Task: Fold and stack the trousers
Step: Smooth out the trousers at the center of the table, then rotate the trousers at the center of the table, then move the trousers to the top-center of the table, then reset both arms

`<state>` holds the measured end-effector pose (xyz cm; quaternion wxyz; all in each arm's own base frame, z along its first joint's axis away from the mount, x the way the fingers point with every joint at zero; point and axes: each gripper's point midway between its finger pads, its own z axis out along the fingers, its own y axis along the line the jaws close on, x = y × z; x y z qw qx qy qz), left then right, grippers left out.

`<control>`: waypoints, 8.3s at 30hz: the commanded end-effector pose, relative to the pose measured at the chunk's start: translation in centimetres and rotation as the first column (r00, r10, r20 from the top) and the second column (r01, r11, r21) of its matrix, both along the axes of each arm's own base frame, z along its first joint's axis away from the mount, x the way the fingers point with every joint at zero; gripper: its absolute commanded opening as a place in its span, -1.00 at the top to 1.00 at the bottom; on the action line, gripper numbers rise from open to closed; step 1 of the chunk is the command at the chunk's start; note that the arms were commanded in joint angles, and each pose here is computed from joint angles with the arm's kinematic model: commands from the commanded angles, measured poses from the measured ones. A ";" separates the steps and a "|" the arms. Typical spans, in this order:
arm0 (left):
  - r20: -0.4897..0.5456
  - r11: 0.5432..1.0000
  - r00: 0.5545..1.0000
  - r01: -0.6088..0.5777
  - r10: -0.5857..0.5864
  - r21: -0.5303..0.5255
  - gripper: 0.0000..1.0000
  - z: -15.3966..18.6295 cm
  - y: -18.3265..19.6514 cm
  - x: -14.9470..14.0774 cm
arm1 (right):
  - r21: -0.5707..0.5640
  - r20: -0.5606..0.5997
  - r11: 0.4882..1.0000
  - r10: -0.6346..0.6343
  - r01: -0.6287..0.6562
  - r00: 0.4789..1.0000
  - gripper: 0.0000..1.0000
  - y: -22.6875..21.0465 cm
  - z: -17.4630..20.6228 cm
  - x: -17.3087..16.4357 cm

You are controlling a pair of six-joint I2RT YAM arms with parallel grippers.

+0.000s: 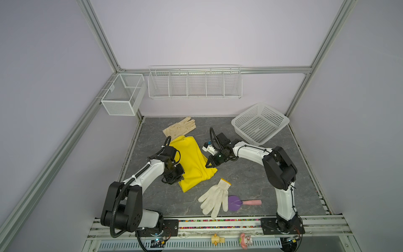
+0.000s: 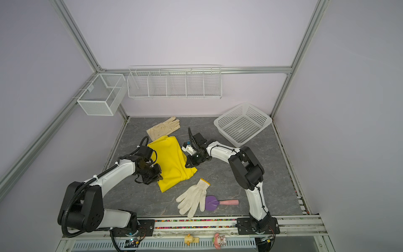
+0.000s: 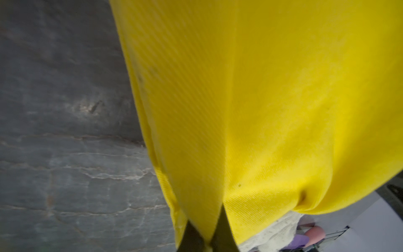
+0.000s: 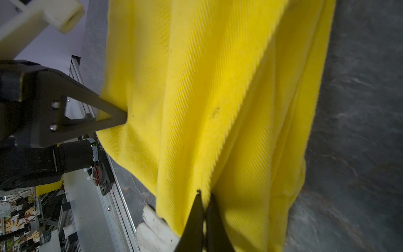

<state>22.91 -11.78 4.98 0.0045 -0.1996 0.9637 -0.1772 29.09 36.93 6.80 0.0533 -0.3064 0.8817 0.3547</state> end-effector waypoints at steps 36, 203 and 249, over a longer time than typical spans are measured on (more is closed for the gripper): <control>-0.030 1.000 0.999 -0.026 0.026 -0.003 0.02 1.3 -0.2 -4.2 | -0.004 0.022 0.999 0.045 -0.045 0.999 0.20 -3.4 -0.5 -5.3; 0.337 0.923 0.860 0.371 -0.383 0.102 -0.42 -0.4 -23.5 19.3 | 0.022 0.385 0.820 -0.535 0.572 0.752 -0.87 -26.9 9.5 2.2; 0.842 0.825 0.385 -0.274 -0.377 0.495 -0.99 7.3 11.7 18.3 | 0.182 0.765 0.515 -0.610 0.837 0.209 -0.76 -40.0 4.0 9.4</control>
